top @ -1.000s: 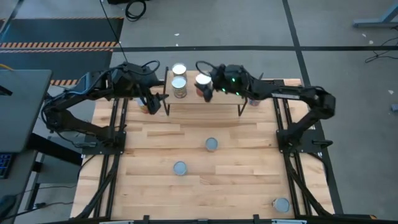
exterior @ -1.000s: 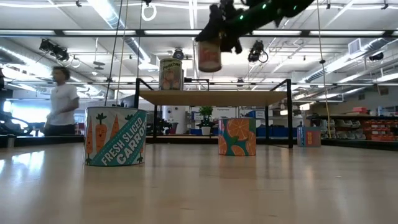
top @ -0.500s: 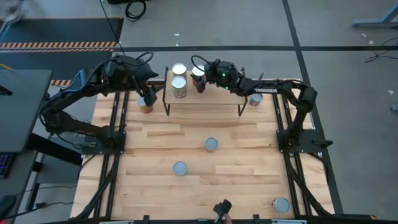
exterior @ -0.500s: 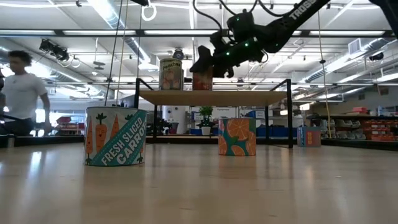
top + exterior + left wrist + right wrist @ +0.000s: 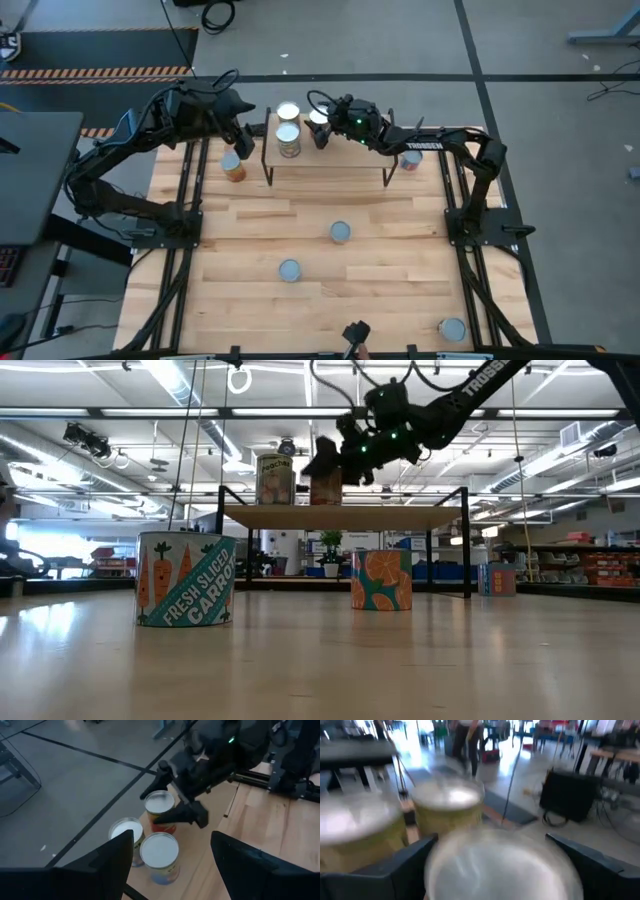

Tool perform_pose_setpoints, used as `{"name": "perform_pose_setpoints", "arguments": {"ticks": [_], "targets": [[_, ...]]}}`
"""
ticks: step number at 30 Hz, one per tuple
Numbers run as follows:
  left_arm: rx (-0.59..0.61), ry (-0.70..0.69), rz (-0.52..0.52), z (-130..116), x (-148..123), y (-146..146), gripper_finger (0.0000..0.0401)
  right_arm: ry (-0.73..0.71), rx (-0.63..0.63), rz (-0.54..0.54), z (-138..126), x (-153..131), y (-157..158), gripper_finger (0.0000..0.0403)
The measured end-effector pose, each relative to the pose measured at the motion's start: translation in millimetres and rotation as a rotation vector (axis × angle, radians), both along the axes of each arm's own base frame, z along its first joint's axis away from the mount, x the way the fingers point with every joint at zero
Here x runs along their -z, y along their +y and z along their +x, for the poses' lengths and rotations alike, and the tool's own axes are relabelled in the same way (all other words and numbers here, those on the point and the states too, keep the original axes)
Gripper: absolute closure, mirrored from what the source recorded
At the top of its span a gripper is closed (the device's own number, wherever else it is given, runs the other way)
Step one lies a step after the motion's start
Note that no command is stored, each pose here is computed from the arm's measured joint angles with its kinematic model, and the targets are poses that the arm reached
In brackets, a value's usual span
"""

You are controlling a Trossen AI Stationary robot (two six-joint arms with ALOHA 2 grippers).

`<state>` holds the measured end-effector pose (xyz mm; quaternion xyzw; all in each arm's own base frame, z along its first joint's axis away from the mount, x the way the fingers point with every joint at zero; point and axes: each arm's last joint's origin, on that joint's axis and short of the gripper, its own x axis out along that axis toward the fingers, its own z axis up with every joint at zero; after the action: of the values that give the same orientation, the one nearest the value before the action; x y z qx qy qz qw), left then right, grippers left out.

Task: Pick and place cans onto a shelf
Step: Put the bottom canned corn on the shelf

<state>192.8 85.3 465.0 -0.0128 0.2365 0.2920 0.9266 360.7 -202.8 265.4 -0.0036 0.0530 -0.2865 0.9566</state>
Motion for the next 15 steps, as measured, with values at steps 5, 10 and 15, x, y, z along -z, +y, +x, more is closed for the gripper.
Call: {"name": "perform_pose_setpoints", "arguments": {"ticks": [5,10,15], "targets": [[0.001,0.002,-0.006,0,0,0,0.0131,-0.085,-0.001,-0.019,-12,-30,7,0.0028],[0.014,0.048,-0.027,-2,5,-1,0.0131,-0.033,0.02,-0.02,-33,-58,18,0.0028],[-0.002,0.137,-0.002,-6,10,-1,0.0131,0.185,0.045,0.066,-53,-55,28,0.0028]]}}
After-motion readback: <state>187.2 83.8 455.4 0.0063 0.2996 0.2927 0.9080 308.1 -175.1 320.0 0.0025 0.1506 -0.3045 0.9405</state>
